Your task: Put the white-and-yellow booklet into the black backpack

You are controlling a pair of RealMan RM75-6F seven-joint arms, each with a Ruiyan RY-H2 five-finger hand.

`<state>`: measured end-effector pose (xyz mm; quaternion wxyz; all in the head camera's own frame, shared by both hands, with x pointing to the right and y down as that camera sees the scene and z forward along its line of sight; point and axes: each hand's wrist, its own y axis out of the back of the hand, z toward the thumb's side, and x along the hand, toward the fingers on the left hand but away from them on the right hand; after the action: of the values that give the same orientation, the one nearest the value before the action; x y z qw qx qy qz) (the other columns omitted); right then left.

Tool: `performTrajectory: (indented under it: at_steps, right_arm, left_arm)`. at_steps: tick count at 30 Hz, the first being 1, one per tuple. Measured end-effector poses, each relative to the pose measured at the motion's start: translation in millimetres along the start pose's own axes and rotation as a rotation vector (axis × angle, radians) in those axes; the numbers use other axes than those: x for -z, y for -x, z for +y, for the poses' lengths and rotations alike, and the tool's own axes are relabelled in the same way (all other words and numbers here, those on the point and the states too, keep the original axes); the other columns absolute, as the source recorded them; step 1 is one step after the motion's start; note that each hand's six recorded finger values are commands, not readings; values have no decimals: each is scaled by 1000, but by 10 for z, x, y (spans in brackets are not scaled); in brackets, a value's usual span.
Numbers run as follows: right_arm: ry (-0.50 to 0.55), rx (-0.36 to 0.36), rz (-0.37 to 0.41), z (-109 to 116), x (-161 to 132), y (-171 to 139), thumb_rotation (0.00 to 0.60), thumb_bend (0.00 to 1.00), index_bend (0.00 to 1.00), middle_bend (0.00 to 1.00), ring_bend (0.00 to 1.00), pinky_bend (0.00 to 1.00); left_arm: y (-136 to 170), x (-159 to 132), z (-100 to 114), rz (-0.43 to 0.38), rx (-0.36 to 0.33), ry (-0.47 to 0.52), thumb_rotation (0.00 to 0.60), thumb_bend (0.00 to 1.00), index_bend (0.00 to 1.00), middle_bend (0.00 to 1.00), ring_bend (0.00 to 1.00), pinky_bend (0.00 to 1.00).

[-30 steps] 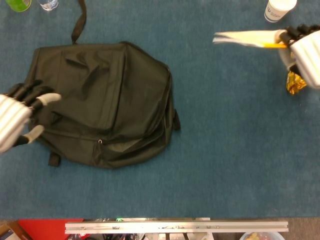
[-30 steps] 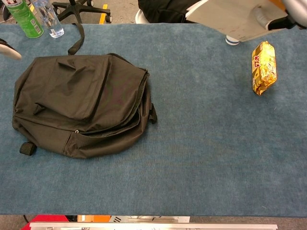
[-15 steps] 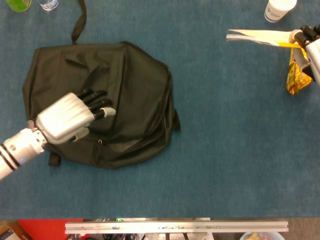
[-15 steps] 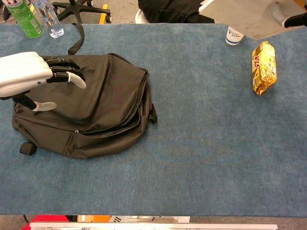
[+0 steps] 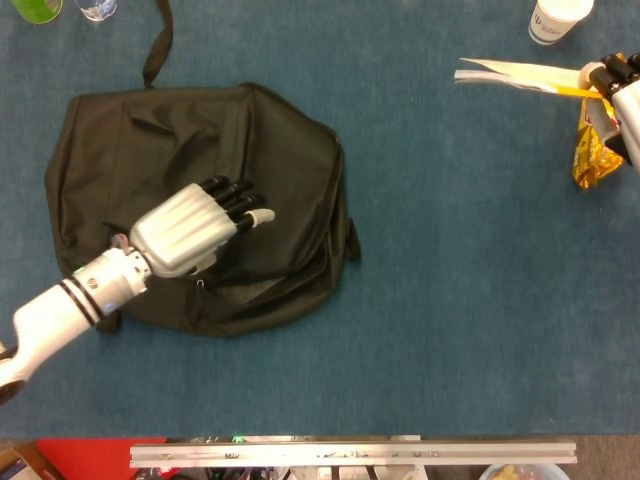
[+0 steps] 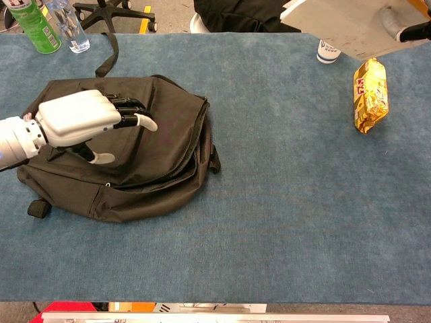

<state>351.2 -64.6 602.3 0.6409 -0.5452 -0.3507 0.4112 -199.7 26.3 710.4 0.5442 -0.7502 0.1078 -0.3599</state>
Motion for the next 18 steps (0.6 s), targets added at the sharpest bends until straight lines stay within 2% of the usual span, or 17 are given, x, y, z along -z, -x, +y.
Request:
performTrajectory:
  at_steps: [18]
  right_arm:
    - [5,2,-22,29,114,-42,600,437,849,702,667,794]
  left_arm:
    - [-408,-487,-215,-22,16,68,600,172,85,124,110,227]
